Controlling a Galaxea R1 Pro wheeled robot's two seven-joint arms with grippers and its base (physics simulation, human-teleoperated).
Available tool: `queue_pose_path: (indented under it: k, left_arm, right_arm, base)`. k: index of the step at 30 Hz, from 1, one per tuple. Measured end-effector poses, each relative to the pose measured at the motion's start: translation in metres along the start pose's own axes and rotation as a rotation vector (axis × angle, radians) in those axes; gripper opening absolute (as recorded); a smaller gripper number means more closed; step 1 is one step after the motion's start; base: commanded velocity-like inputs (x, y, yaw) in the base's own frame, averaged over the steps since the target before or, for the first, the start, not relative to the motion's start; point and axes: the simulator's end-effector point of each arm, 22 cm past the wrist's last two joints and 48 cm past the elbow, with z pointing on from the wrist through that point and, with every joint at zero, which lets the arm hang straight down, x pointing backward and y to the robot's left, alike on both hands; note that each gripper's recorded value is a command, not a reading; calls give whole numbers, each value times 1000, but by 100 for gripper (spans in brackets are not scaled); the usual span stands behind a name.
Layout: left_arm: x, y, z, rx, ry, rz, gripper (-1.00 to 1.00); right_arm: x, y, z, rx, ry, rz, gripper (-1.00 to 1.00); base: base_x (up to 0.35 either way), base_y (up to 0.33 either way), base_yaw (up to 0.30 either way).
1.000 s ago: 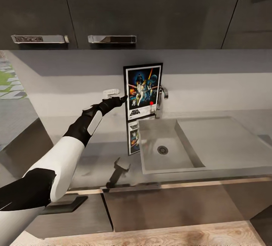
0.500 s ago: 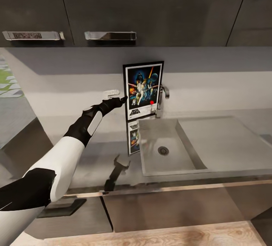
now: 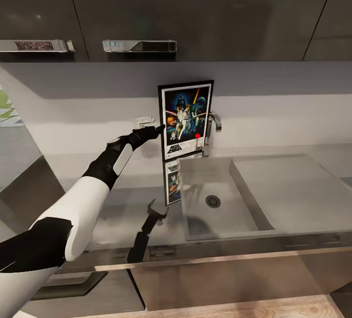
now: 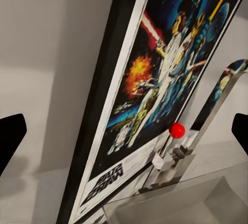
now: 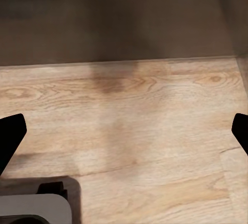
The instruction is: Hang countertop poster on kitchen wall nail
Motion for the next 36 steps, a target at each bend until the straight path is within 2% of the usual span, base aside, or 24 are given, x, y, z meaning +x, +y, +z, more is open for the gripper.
queue_pose_path:
  k: [11,36]
  left_arm:
    - [1,0,0,0,1,-1,100]
    - [1,0,0,-1,2,-1,100]
  right_arm:
    - [0,0,0,0,2,0,100]
    - [0,0,0,0,1,0,100]
  base:
    - [3,0,-7]
    - [0,0,-93]
